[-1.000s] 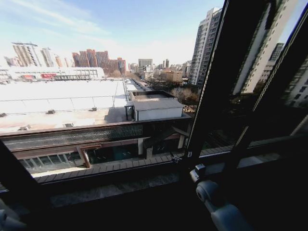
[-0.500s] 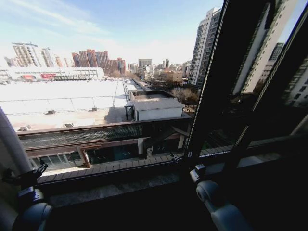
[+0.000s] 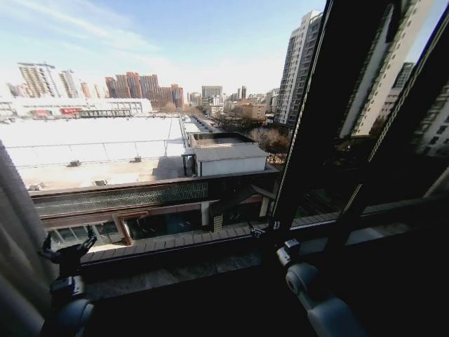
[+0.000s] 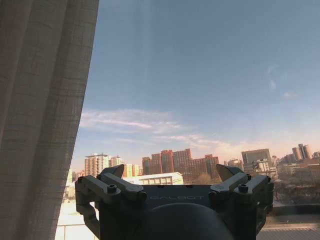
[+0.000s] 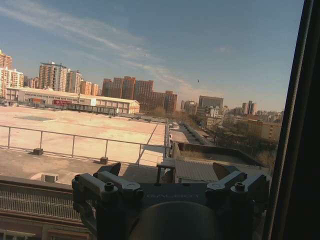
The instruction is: Open the curtains by pulling them apart, changing their state from closed to fully open.
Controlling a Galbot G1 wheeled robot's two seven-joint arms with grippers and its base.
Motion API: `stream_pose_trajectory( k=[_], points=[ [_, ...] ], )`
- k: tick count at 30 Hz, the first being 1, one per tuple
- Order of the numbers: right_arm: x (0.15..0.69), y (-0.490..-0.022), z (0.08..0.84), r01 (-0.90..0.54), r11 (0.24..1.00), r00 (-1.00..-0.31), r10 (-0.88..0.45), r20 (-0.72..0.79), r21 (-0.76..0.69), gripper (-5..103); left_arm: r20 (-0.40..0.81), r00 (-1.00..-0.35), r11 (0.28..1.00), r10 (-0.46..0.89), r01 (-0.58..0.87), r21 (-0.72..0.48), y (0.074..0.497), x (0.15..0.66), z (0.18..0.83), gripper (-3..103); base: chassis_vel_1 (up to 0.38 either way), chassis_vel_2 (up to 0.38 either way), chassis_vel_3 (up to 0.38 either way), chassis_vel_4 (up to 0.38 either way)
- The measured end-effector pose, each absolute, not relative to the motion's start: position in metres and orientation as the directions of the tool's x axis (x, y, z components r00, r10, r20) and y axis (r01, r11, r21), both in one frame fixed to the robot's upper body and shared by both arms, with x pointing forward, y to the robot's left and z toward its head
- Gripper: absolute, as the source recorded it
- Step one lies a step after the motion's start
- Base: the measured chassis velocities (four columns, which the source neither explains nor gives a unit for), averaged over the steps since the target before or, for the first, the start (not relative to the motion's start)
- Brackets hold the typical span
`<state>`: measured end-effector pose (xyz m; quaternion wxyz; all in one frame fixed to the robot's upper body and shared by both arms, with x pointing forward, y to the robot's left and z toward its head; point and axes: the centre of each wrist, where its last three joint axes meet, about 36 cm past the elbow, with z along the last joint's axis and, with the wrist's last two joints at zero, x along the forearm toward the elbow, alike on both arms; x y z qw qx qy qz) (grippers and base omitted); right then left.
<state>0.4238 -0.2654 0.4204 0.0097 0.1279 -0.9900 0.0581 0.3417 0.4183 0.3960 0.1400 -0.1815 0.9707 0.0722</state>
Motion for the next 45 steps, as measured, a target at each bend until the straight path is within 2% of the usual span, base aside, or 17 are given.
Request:
stream_pose_trajectory(
  k=[3,9,13,20,25,33,41,45],
  points=[
    [0.424,-0.265,0.42,-0.254,0.961,-0.967,-0.252,0.034,-0.113,100,-0.221,-0.939,0.964,-0.265,-0.257,-0.064,0.418,0.34,0.395,100,0.0,0.0,0.0,0.0],
    [0.424,-0.265,0.42,-0.254,0.961,-0.967,-0.252,0.034,-0.113,100,-0.191,-0.961,0.973,-0.202,-0.175,-0.152,0.421,0.335,0.396,100,0.0,0.0,0.0,0.0],
    [0.424,-0.265,0.42,-0.254,0.961,-0.967,-0.252,0.034,-0.113,100,-0.182,-0.95,0.958,-0.255,-0.222,-0.185,0.43,0.333,0.394,100,0.0,0.0,0.0,0.0],
    [0.424,-0.265,0.42,-0.254,0.961,-0.967,-0.252,0.034,-0.113,100,-0.137,-0.931,0.936,-0.338,-0.317,-0.154,0.443,0.32,0.378,100,0.0,0.0,0.0,0.0],
    [0.424,-0.265,0.42,-0.254,0.961,-0.967,-0.252,0.034,-0.113,100,-0.094,-0.919,0.923,-0.382,-0.376,-0.083,0.45,0.314,0.373,100,0.0,0.0,0.0,0.0],
    [0.424,-0.265,0.42,-0.255,0.96,-0.967,-0.252,0.034,-0.113,100,-0.056,-0.902,0.904,-0.428,-0.427,-0.036,0.439,0.314,0.381,100,0.0,0.0,0.0,0.0],
    [0.424,-0.265,0.42,-0.254,0.961,-0.967,-0.252,0.034,-0.113,100,-0.034,-0.895,0.896,-0.445,-0.445,-0.016,0.431,0.312,0.387,100,0.0,0.0,0.0,0.0],
    [0.424,-0.265,0.42,-0.254,0.961,-0.967,-0.252,0.034,-0.113,100,-0.088,-0.915,0.919,-0.394,-0.393,-0.032,0.437,0.31,0.384,100,0.0,0.0,0.0,0.0]
  ],
)
